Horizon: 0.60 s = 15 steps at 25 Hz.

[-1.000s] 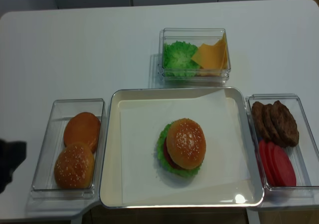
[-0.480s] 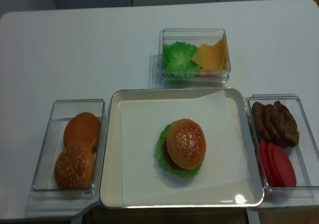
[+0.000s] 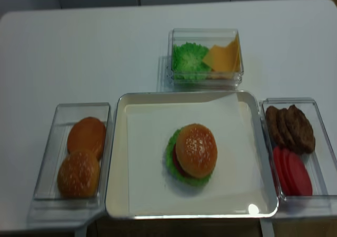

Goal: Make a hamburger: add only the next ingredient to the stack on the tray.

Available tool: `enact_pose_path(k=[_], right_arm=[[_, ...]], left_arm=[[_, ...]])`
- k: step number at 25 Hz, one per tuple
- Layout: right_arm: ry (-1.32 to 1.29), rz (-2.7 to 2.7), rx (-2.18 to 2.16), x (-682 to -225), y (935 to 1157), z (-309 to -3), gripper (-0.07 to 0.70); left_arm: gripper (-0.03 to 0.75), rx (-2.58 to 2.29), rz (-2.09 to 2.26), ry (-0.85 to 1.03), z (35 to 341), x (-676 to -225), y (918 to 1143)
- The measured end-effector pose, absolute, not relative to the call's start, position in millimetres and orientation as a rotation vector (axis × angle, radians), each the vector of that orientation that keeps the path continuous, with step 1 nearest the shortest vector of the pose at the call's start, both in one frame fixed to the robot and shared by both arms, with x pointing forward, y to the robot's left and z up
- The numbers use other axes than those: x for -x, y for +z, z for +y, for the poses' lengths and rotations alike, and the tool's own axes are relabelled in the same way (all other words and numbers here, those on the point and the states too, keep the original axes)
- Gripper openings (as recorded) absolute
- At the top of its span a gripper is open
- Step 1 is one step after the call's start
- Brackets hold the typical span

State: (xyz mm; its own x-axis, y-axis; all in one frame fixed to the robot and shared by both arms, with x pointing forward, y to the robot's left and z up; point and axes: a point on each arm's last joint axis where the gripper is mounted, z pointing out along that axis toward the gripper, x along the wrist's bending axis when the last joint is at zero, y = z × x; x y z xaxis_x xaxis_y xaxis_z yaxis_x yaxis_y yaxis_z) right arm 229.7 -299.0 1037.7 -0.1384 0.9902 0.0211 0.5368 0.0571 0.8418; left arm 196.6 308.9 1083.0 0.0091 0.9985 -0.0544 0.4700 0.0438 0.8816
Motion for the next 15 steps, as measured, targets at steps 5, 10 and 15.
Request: enact_pose_path(k=[5,10,15], right_arm=[[0.973,1.741,-1.533,-230,1038,-299,0.404],[0.973,1.741,-1.533,-230,1038,-299,0.404],[0.973,1.741,-1.533,-230,1038,-299,0.404]], left_arm=[[0.521,-1.573,1.596,0.856,308,-204,1070],[0.519,-1.623,1.644,0.814,307,-213,1052],[0.482,-1.643,1.662,0.798,307,-219,1043]])
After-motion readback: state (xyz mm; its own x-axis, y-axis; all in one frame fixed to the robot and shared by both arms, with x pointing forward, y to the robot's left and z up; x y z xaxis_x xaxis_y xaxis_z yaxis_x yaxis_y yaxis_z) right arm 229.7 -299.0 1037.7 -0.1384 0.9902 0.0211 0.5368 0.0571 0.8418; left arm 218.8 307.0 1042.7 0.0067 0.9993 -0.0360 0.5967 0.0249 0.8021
